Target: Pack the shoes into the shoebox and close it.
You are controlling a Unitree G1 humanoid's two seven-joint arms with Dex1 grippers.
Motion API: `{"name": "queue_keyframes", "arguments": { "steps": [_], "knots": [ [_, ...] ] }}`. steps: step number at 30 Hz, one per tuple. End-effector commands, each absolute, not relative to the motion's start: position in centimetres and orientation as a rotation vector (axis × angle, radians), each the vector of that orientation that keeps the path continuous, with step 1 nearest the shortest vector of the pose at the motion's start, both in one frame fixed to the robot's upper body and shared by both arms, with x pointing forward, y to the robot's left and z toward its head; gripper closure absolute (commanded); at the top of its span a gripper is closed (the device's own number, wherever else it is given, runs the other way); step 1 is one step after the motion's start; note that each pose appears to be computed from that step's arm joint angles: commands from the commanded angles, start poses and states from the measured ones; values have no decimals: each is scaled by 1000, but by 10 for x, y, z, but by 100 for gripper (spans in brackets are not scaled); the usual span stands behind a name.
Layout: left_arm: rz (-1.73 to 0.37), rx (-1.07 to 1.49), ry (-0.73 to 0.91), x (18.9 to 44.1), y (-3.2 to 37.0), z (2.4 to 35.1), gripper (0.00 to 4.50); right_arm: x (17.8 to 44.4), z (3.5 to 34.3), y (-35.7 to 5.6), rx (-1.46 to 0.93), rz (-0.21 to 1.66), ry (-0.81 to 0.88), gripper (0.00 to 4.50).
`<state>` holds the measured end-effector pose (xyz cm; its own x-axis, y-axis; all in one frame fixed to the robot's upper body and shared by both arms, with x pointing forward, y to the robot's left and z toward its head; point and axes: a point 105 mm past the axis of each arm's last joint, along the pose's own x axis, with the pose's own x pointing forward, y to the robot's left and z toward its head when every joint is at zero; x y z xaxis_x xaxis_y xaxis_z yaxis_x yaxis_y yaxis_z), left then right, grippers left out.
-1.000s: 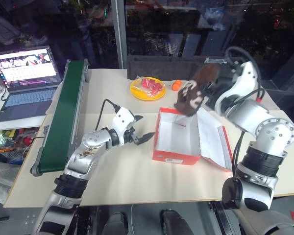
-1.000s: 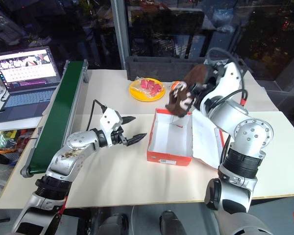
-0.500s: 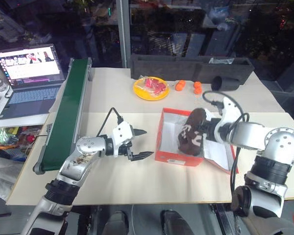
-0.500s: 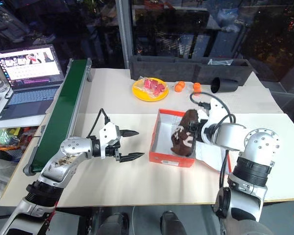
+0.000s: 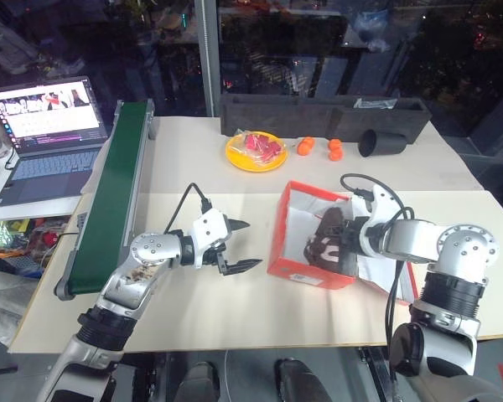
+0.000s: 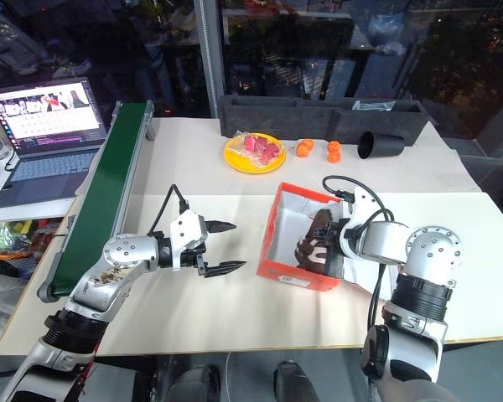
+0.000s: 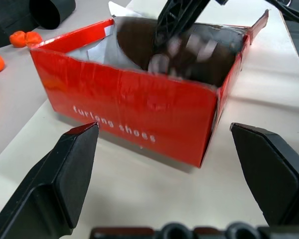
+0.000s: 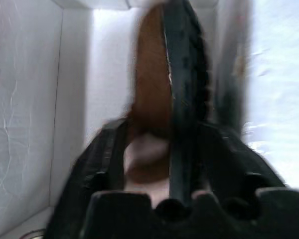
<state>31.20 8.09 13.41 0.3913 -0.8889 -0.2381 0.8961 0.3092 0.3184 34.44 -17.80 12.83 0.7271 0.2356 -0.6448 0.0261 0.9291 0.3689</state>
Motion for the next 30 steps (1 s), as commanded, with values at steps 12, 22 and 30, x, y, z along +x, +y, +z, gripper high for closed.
{"name": "queue_keyframes", "arguments": {
  "steps": [12, 22, 30],
  "knots": [
    [-378, 279, -242, 404, 150, 208, 0, 345, 287, -104, -103, 358, 53, 19],
    [177, -87, -71, 410, 247, 184, 0, 277, 240, -62, -99, 1045, -117, 19],
    [98, 4, 12, 409, 264, 168, 0, 267, 191, -68, -138, 1114, -23, 9]
  ]
}}
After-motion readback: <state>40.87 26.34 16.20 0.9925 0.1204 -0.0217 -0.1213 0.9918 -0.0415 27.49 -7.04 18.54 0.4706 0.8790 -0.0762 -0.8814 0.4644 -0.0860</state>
